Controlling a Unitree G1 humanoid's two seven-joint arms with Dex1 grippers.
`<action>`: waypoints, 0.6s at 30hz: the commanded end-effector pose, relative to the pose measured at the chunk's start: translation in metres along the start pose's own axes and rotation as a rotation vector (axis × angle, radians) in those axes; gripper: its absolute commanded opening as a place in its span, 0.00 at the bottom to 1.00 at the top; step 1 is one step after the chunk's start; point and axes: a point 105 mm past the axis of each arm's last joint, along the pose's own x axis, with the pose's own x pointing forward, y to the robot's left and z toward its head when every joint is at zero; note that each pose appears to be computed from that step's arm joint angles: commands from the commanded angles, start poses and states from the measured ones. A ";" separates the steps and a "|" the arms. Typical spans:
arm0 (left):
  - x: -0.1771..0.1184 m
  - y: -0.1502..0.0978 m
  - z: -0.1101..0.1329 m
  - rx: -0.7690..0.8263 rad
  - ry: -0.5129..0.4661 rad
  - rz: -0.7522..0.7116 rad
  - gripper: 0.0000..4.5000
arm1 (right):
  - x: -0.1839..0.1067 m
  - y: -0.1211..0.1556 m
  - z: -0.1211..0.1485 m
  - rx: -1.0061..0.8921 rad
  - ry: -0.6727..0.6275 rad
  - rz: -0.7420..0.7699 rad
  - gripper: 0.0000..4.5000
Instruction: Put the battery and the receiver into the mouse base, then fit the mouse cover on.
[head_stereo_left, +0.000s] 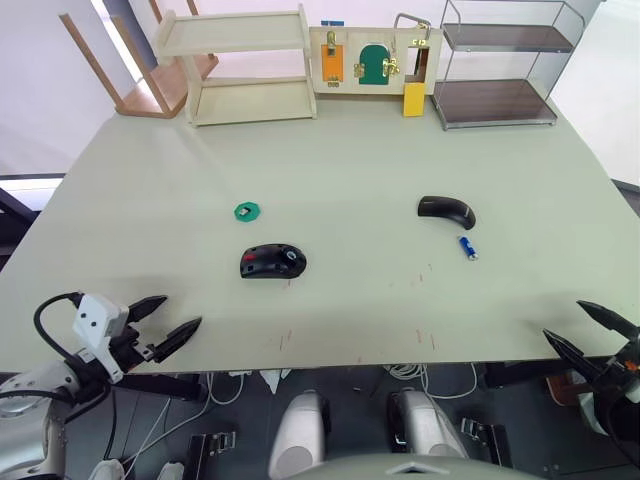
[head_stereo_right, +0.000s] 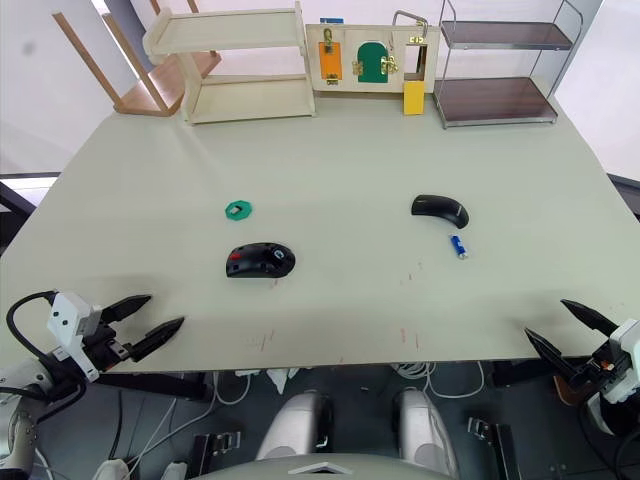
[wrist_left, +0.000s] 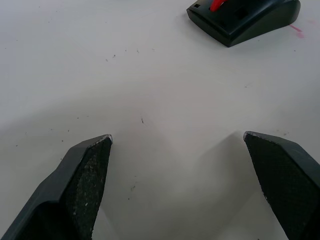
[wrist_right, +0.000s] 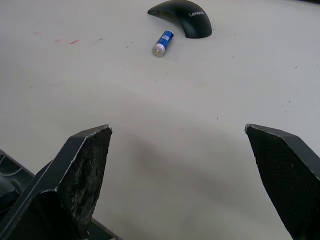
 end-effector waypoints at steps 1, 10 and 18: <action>-0.004 -0.002 0.007 0.033 -0.031 -0.002 0.99 | 0.000 -0.008 0.012 -0.049 -0.040 -0.011 1.00; -0.006 -0.002 0.004 0.013 -0.051 -0.005 0.99 | 0.006 -0.010 0.012 -0.060 -0.066 0.007 1.00; 0.000 -0.001 0.018 -0.005 -0.109 -0.103 0.99 | 0.016 0.000 0.021 -0.053 -0.085 0.082 1.00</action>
